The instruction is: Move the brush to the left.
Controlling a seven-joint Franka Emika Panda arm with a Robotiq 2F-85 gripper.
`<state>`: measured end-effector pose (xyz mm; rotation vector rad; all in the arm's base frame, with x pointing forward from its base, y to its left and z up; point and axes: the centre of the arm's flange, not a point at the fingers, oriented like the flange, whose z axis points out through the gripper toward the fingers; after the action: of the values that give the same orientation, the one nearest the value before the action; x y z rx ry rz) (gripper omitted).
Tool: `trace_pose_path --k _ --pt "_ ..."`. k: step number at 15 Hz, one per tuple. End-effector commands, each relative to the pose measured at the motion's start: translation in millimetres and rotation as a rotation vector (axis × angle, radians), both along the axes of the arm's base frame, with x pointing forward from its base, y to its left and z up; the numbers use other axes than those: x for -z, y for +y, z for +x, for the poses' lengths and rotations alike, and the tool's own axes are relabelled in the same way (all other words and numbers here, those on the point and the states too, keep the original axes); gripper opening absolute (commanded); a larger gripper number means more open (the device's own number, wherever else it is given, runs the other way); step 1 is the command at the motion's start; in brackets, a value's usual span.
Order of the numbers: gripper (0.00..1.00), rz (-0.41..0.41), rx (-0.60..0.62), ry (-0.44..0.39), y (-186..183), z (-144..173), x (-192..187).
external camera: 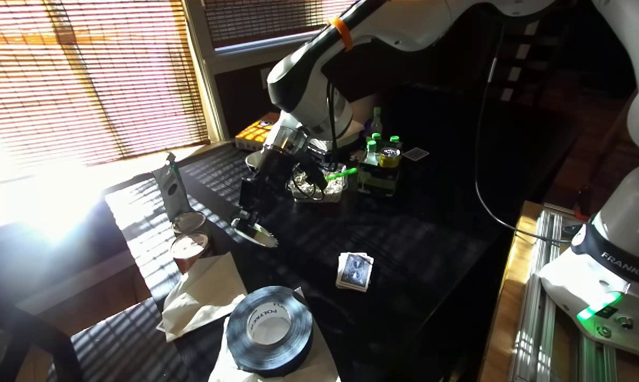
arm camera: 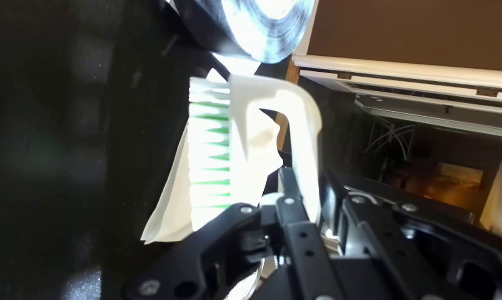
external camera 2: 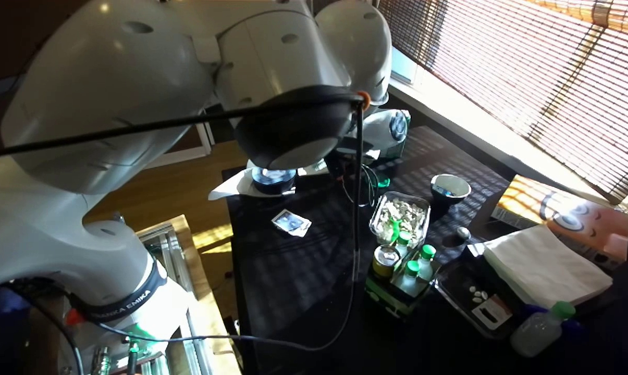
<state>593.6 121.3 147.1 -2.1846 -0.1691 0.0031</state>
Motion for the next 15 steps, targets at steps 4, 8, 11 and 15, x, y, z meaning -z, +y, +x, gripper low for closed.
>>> trace_pose_path --k 4,8,11,15 --pt "0.04 0.085 0.113 0.061 0.0 11.8 5.3" --pt "0.04 0.157 0.23 0.108 -2.6 23.4 17.1" --pt "0.04 0.164 0.274 0.13 -2.2 27.4 24.2" --pt "0.04 0.158 0.292 0.148 1.1 34.1 31.4"
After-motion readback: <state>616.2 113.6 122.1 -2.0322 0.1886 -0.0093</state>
